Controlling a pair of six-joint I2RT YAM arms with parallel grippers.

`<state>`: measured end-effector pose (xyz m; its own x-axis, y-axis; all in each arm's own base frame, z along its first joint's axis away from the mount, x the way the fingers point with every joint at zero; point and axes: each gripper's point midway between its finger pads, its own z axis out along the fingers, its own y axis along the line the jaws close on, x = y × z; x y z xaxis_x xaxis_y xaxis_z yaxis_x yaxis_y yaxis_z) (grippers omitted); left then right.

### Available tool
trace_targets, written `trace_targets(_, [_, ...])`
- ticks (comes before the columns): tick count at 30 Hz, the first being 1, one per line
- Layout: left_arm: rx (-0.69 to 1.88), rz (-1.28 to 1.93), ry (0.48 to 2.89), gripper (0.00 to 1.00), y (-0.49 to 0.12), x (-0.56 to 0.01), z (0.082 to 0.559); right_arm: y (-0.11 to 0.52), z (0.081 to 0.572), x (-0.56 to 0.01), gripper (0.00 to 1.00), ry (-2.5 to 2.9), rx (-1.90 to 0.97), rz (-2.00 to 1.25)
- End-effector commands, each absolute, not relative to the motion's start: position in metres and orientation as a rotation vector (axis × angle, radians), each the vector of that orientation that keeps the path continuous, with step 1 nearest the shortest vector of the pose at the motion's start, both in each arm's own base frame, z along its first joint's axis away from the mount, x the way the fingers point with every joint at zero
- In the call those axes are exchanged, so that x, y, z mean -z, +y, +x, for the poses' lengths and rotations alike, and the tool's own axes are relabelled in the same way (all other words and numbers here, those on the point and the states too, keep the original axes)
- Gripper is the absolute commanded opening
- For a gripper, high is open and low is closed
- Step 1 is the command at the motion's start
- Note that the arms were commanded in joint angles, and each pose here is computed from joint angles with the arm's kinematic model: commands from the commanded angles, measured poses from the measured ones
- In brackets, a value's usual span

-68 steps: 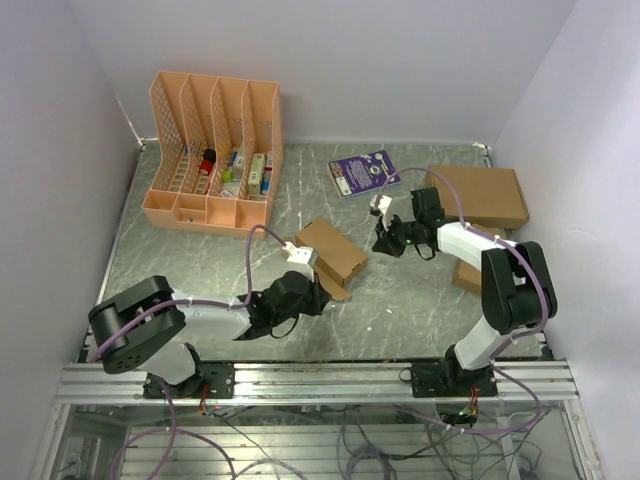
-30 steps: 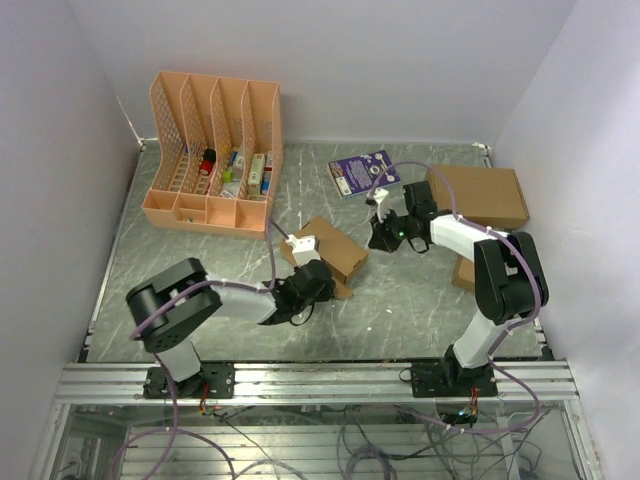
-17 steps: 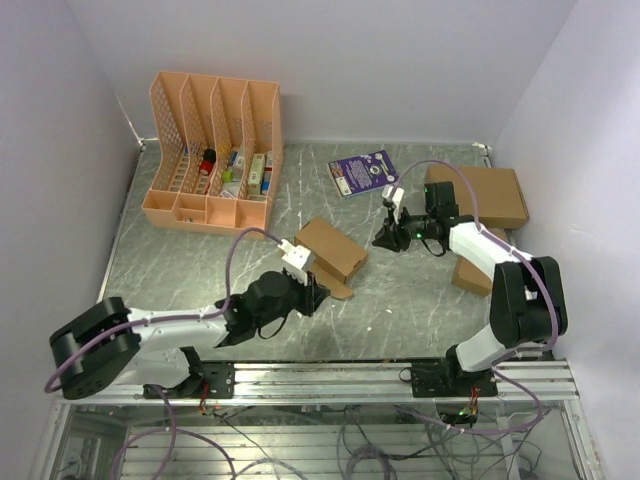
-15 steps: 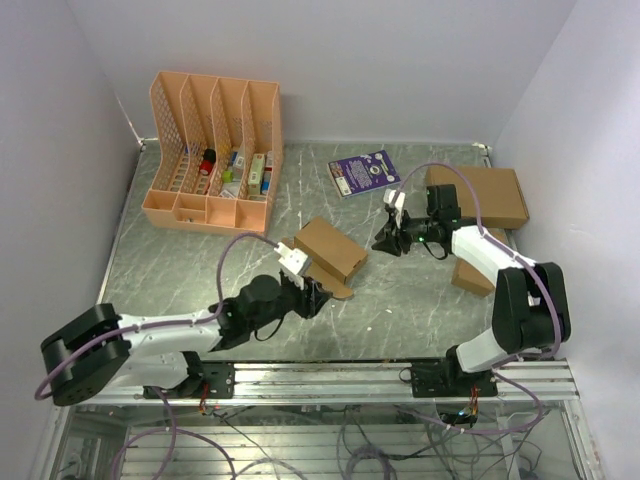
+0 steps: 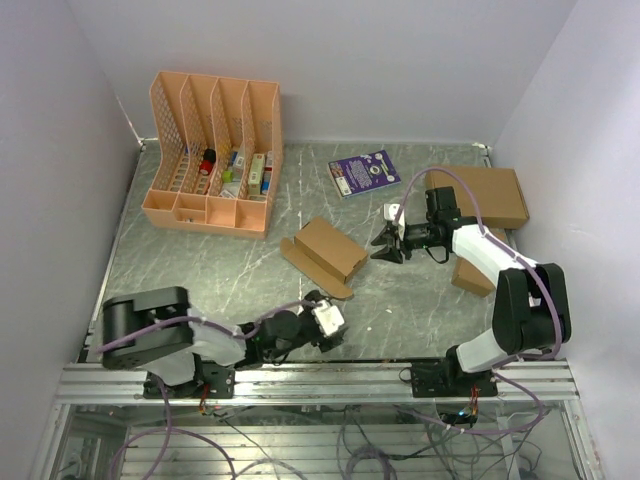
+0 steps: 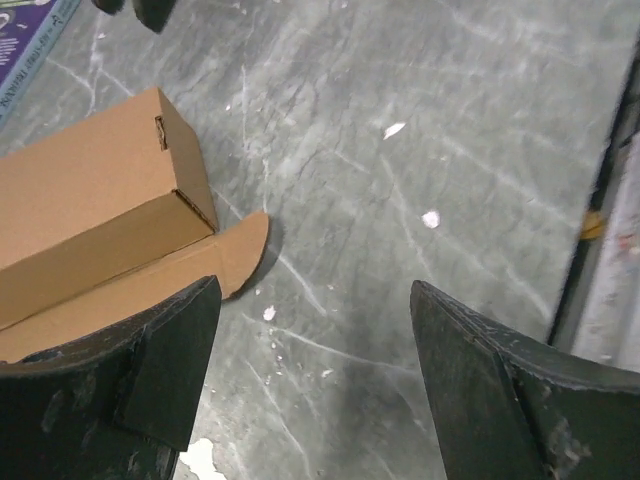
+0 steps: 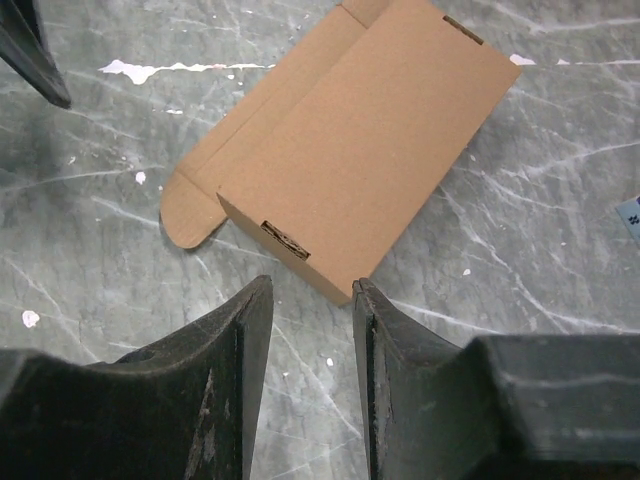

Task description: Fold the paper box

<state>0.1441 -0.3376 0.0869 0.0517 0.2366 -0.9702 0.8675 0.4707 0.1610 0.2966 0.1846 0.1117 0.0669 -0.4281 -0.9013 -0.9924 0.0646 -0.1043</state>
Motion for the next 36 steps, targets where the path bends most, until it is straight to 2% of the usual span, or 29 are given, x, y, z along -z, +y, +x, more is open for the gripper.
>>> trace_targets(1, [0.344,1.047,1.349,0.87,-0.338,-0.091,0.173,0.186,0.296,-0.128,0.38,1.411,-0.815,-1.511])
trace_targets(9, [0.371,1.079,1.345,0.82,-0.366,-0.070,0.194,0.187,0.295,-0.126,0.37,1.413,-0.830,-1.513])
trace_targets(19, [0.437,1.135,1.395,0.66,-0.373,-0.055,0.209,0.187,0.297,-0.116,0.37,1.445,-0.847,-1.511])
trace_targets(27, [0.495,1.176,1.395,0.64,-0.377,-0.049,0.199,0.187,0.298,-0.111,0.37,1.468,-0.867,-1.506])
trace_targets(36, [0.422,1.205,1.423,0.57,-0.373,-0.035,0.206,0.187,0.298,-0.109,0.37,1.476,-0.872,-1.506])
